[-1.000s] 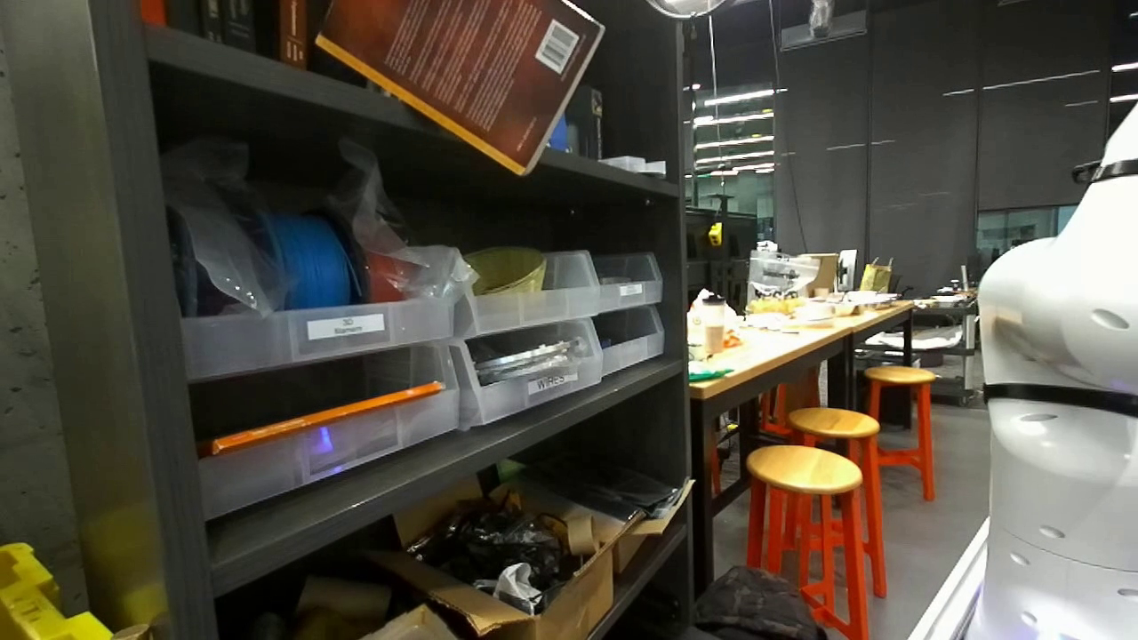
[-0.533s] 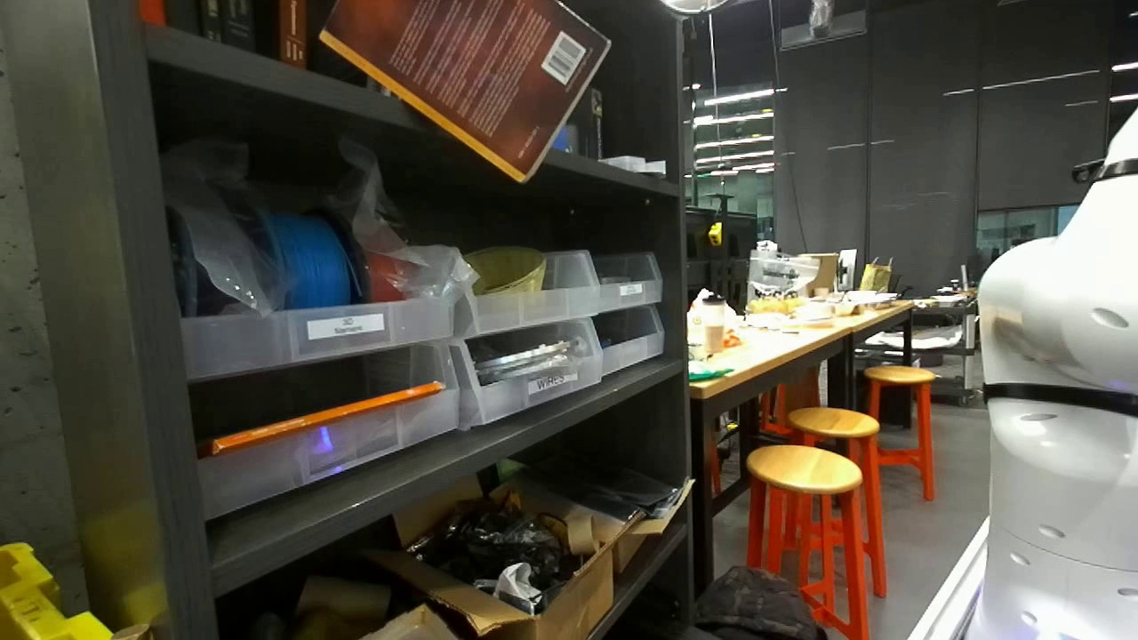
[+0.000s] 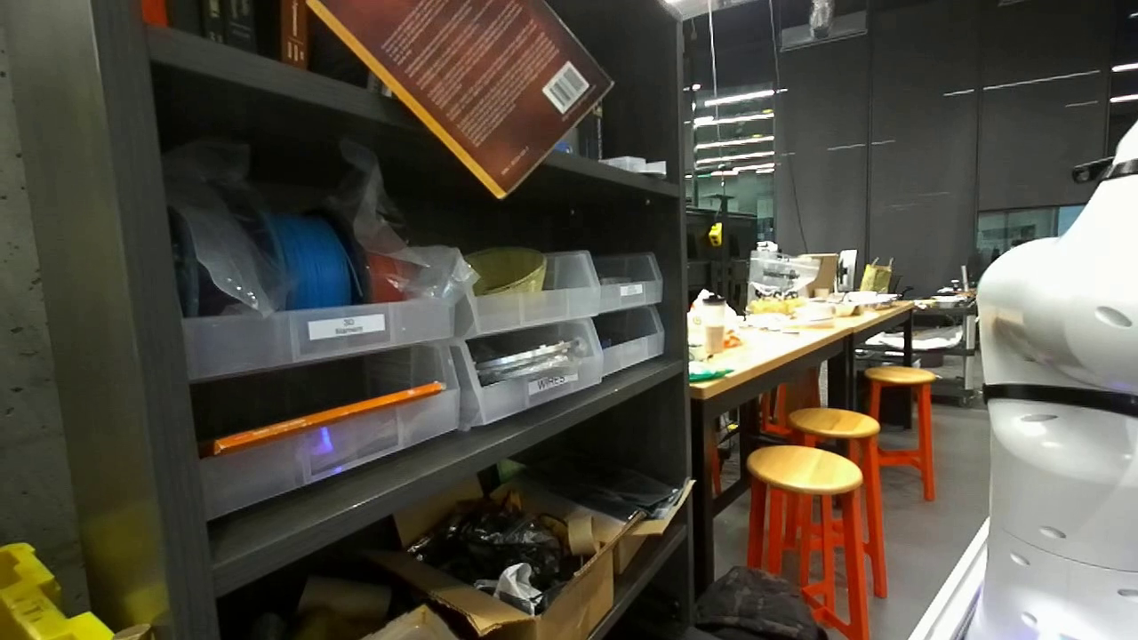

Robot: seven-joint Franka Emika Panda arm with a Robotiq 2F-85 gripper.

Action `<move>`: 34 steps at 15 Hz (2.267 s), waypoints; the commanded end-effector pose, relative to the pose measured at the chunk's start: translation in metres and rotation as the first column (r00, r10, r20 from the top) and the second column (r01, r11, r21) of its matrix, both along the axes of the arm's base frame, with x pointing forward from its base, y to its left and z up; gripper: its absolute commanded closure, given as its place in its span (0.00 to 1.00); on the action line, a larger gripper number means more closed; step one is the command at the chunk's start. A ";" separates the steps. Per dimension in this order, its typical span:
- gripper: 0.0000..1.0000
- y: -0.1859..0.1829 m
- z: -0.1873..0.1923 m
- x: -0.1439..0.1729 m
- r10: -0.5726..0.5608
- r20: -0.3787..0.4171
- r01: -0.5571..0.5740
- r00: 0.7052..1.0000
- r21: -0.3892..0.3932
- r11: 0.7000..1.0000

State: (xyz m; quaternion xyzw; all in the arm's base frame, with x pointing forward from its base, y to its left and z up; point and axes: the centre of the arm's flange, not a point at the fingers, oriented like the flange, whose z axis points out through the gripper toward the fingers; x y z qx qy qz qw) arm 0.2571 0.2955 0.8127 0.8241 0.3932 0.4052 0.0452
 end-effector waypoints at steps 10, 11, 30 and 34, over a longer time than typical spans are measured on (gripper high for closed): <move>0.92 -0.048 0.043 -0.041 -0.075 0.048 0.076 0.996 -0.023 0.997; 0.92 -0.051 0.044 -0.038 -0.085 0.057 0.087 0.995 -0.031 0.996; 0.92 -0.130 0.085 -0.013 -0.321 0.183 0.329 0.929 -0.012 0.944; 0.92 -0.160 0.091 -0.009 -0.386 0.191 0.391 0.902 0.012 0.920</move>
